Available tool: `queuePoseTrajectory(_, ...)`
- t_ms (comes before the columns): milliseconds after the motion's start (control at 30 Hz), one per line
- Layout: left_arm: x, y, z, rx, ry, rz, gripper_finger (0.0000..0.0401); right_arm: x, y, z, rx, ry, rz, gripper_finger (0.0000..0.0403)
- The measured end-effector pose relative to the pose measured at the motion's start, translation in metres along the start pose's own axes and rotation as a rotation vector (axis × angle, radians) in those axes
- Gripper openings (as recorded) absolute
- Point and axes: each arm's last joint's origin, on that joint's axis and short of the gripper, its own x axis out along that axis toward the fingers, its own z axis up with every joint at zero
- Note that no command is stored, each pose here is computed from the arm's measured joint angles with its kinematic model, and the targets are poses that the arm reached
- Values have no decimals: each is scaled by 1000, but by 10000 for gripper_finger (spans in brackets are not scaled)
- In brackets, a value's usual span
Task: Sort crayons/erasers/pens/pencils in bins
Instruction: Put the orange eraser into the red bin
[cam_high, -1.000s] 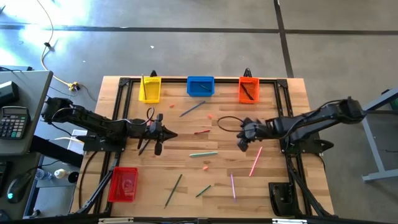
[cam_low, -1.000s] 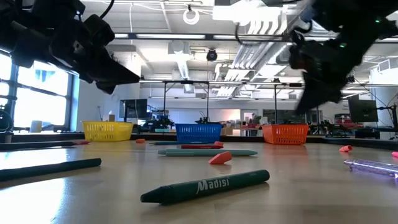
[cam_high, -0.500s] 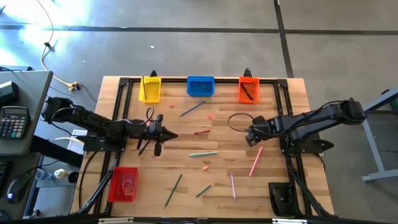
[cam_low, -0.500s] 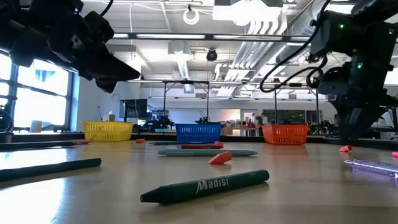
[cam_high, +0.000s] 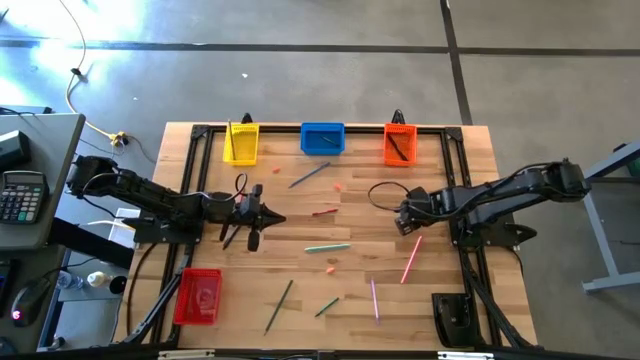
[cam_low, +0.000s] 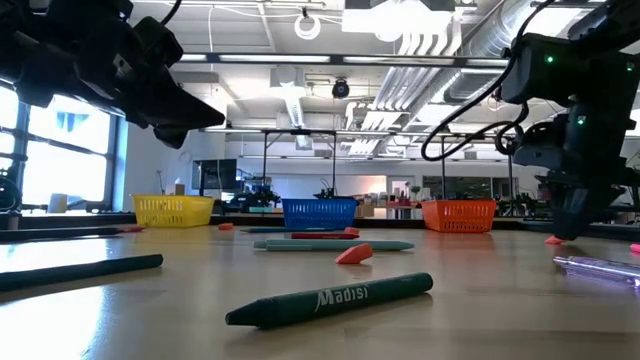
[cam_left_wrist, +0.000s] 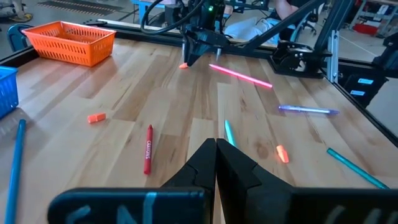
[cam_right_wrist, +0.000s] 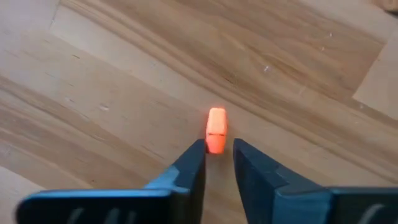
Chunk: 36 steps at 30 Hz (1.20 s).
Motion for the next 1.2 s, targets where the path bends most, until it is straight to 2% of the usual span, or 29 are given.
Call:
queuePoseTrajectory(233, 0, 0, 0, -16, 0, 0, 0, 0, 0, 0, -53, -10, -5, 6)
queuePoseTrajectory(467, 0, 0, 0, -38, -1, 1, 0, -1, 2, 1, -116, -22, 2, 2)
queuePoseTrajectory(600, 0, 0, 0, -77, -2, 2, 0, -11, 14, 5, -179, -56, 54, 2)
queuePoseTrajectory(667, 0, 0, 1, -81, -7, 1, 0, -16, 24, 8, -230, -117, 110, 2)
queuePoseTrajectory(867, 0, 0, 2, -107, -23, 3, 7, -29, 61, 19, -424, -405, 379, 2)
queuePoseTrajectory(1000, 0, 1, 4, -116, -37, 45, 32, -30, 80, 26, -533, -557, 478, 2)
queuePoseTrajectory(1200, 5, -2, 21, -132, -90, 33, 83, -28, 105, 40, -700, -812, 594, 2)
